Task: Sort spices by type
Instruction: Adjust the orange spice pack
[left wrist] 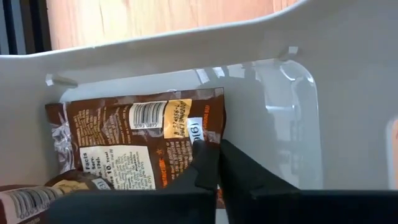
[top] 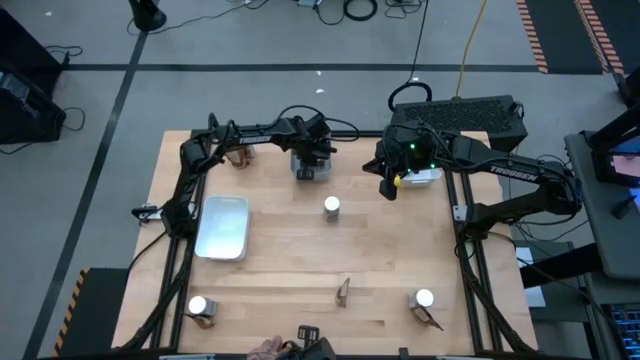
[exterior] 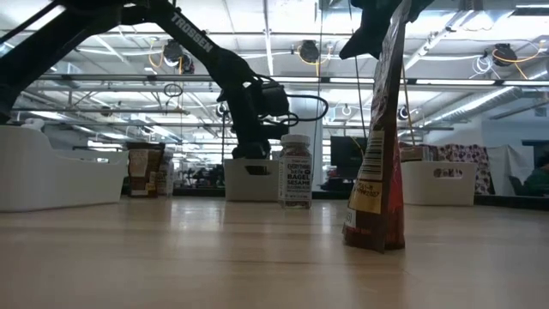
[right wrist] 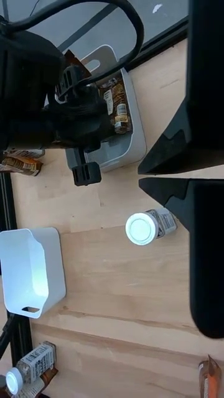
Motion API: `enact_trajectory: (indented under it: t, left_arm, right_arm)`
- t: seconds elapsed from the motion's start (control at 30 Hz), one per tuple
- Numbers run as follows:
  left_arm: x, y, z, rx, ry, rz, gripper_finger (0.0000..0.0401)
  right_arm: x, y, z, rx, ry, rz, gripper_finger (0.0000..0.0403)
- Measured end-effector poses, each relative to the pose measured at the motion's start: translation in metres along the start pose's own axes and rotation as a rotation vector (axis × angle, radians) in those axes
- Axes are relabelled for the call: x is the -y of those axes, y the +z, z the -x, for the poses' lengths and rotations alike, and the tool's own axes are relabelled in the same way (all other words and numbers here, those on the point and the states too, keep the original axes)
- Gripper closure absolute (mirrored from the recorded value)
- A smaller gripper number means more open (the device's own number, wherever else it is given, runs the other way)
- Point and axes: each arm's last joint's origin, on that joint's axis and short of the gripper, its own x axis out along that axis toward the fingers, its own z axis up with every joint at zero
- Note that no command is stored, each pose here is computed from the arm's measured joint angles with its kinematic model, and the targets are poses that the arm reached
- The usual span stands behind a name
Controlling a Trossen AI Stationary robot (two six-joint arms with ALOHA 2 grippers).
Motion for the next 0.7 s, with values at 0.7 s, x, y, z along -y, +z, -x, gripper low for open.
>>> enact_trajectory:
  t: [0.7]
  left_arm:
    - [-0.037,0.023,0.060,0.112,-0.051,0.062,0.0400]
  right_arm:
    - [0.000,0.000,0.000,-0.002,0.000,0.002,0.0403]
